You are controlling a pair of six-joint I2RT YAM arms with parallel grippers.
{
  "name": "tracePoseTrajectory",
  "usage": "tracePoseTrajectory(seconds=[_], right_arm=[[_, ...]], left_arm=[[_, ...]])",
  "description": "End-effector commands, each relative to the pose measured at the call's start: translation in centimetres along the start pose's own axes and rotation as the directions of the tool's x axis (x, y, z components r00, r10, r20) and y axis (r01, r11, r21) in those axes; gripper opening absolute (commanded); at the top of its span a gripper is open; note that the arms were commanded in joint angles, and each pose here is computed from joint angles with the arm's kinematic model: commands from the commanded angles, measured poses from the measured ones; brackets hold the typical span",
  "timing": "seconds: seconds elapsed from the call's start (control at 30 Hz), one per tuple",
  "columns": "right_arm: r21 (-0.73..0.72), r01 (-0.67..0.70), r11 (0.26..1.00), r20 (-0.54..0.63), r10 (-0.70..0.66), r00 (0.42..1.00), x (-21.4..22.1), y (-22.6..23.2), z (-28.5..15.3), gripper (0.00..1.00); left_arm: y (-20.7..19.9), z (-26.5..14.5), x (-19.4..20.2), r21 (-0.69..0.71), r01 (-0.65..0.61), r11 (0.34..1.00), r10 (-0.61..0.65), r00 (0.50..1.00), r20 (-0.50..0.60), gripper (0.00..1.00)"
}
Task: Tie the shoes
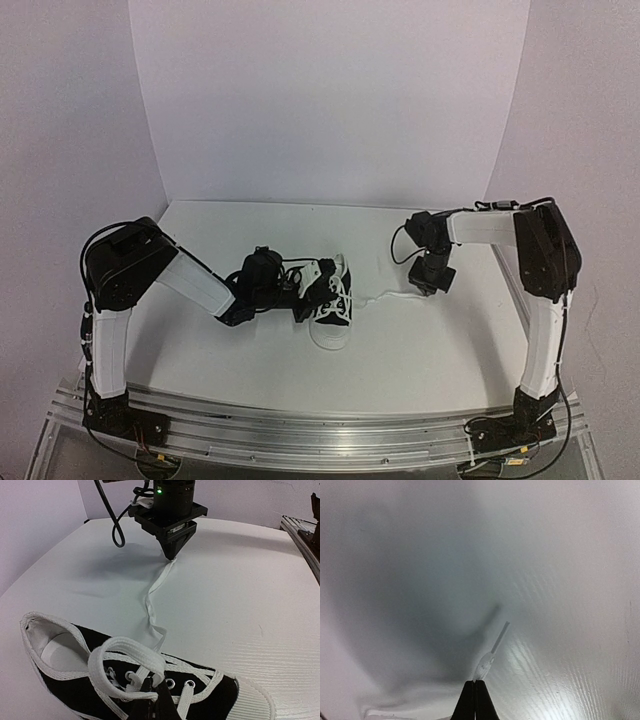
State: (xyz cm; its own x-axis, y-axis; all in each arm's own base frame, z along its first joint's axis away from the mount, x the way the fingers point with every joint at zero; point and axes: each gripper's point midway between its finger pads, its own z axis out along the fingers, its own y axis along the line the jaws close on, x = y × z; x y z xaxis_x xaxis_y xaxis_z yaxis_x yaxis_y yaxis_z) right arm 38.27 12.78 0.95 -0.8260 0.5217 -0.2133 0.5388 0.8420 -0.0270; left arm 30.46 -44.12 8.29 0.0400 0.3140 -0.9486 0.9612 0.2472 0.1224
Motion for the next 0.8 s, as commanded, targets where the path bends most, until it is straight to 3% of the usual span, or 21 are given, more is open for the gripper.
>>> tracePoseTrajectory(seconds=[0.0,0.13,0.23,0.4,0.5,0.73,0.77], right_arm=[[-0.167,0.100,0.981,0.114,-0.081,0.990,-3.8,5.7,-5.1,0.00],[-0.310,0.228,0.923,0.229,-0.160,0.960,-4.3,11.4,-11.6,0.00],[-0.424,0.368,0.827,0.309,-0.250,0.918,-2.1,17.2,-16.6,0.00],[-0.603,0.492,0.628,0.341,-0.355,0.870,4.8,25.9,-21.9,0.00],[-0.668,0.488,0.562,0.326,-0.369,0.871,7.7,28.9,-23.1,0.00],[-0.709,0.437,0.553,0.245,-0.388,0.889,11.1,30.0,-21.6,0.00],[-0.712,0.427,0.557,0.229,-0.391,0.891,11.4,29.9,-21.3,0.04]], left_arm=[[-0.1,0.0,-2.1,0.004,-0.046,0.999,0.045,0.998,0.045,0.00],[-0.1,-0.1,-2.0,0.004,-0.057,0.998,0.056,0.997,0.043,0.00],[-0.1,-0.1,-2.1,0.006,-0.065,0.998,0.064,0.997,0.044,0.00],[-0.2,-0.3,-2.1,0.008,-0.083,0.997,0.082,0.996,0.044,0.00],[-0.3,-0.4,-2.0,0.006,-0.089,0.996,0.089,0.995,0.040,0.00],[-0.5,-0.7,-1.9,0.006,-0.090,0.996,0.090,0.995,0.040,0.00],[-0.5,-0.7,-1.9,0.007,-0.089,0.996,0.089,0.995,0.041,0.00]])
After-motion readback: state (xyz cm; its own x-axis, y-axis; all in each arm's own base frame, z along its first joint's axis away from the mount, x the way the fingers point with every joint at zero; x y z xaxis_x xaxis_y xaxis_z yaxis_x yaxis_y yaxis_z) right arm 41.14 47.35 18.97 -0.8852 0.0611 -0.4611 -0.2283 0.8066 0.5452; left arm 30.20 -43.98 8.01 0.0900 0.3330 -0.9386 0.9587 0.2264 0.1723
